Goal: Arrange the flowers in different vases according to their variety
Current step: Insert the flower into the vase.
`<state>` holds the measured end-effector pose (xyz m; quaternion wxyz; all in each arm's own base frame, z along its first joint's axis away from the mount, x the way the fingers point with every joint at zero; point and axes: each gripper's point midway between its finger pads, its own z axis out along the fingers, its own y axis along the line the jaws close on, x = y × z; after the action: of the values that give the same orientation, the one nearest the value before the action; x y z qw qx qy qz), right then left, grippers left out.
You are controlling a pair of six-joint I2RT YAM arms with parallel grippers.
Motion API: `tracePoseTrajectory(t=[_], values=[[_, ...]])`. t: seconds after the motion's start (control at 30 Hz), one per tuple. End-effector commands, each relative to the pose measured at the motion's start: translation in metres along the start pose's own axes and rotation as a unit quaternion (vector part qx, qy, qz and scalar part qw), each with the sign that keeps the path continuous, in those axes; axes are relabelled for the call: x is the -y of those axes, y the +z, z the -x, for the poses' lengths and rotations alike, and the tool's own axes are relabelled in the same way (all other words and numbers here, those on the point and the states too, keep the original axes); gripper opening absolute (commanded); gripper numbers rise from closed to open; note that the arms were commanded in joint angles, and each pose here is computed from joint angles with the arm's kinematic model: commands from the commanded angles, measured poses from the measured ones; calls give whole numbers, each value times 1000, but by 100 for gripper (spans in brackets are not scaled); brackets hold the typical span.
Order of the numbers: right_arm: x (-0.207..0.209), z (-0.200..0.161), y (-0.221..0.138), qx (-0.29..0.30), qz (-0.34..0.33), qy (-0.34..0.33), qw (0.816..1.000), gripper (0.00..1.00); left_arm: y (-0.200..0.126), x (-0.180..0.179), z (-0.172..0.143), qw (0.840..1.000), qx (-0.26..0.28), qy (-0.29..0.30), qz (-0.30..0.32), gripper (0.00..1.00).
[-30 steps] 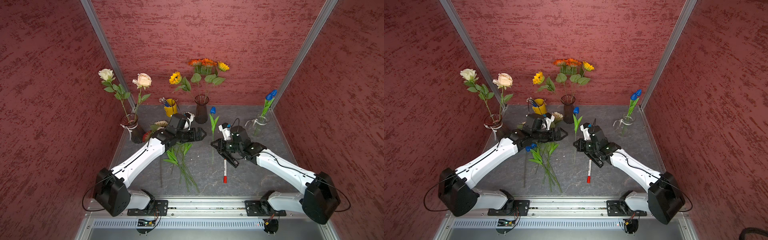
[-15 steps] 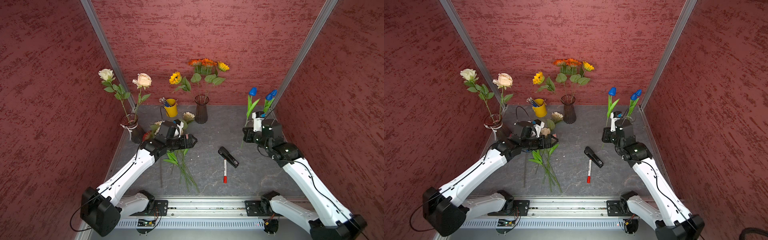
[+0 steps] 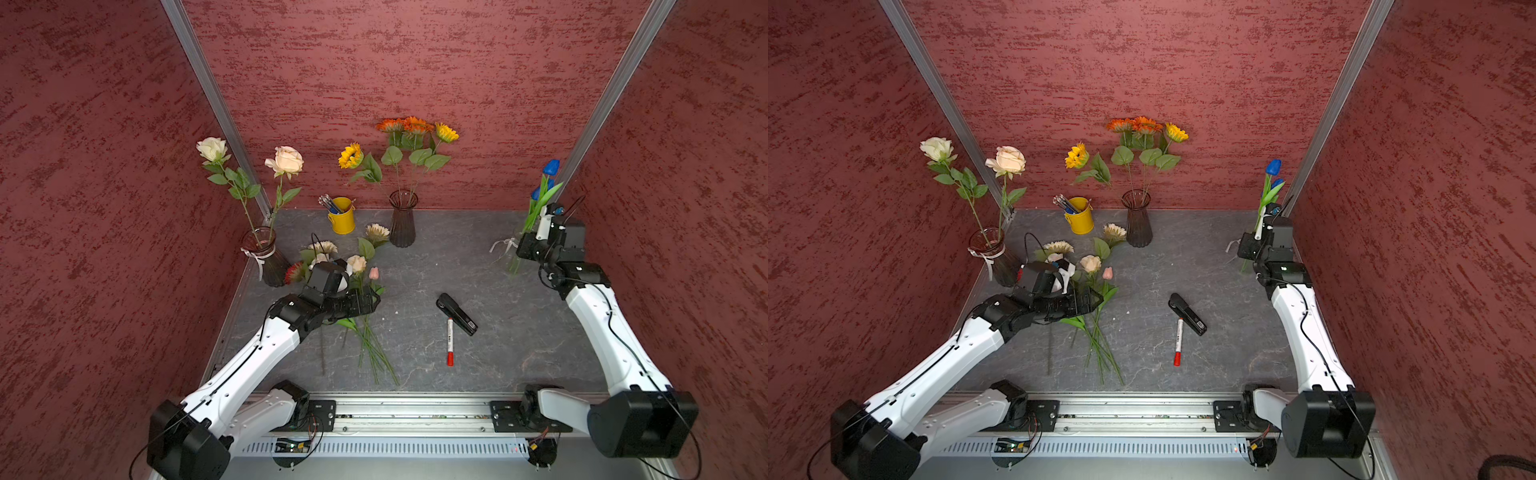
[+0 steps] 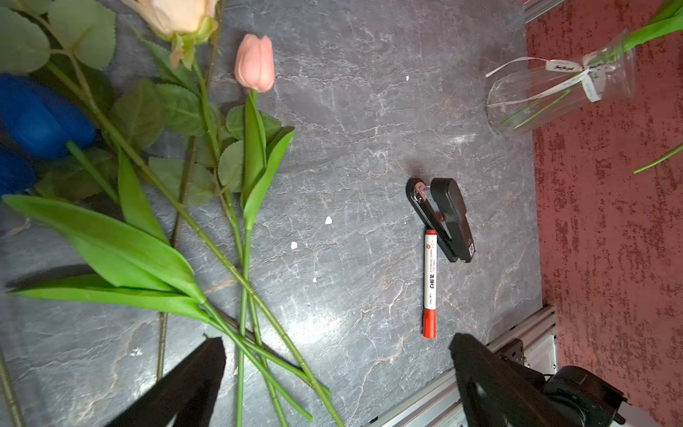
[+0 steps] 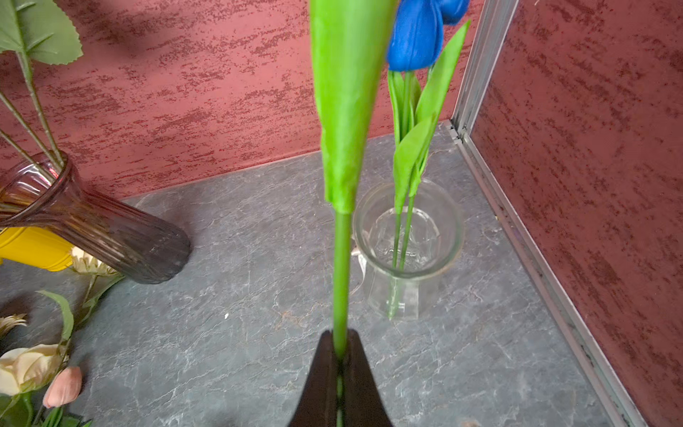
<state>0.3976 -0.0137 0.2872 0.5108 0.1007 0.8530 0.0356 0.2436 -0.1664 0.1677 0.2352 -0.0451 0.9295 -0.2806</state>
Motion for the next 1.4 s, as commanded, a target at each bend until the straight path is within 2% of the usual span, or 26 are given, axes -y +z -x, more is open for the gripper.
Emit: tracePoseTrajectory(t=[0.0,0.2,0.43,0.67,0.9,0.93,0.97,1.03,1.27,1.37], values=[[-3,68,-3,111,3,-19,994,0,-1,-9,-3,1000,0,-6,14,100],[15,106,14,169,-36,-32,984,0,-5,-18,-8,1000,2,-17,25,100],[48,119,38,204,-85,-18,975,0,-9,-31,-18,999,-1,-29,37,100],[63,91,86,170,-106,-20,980,0,-16,-39,-23,998,3,-36,46,100],[76,49,106,154,-124,-23,980,0,-15,-43,-26,998,2,-45,46,100],[78,43,109,143,-126,-23,981,14,-14,-44,-27,998,1,-45,46,100],[78,39,110,134,-126,-23,983,39,-14,-43,-27,998,0,-44,46,100],[78,37,108,125,-126,-19,984,64,-14,-44,-26,998,0,-44,47,100],[75,36,78,97,-123,17,987,93,-11,-48,-22,997,-6,-47,56,100],[69,28,67,69,-111,32,991,96,-11,-49,-20,997,-11,-50,60,100]])
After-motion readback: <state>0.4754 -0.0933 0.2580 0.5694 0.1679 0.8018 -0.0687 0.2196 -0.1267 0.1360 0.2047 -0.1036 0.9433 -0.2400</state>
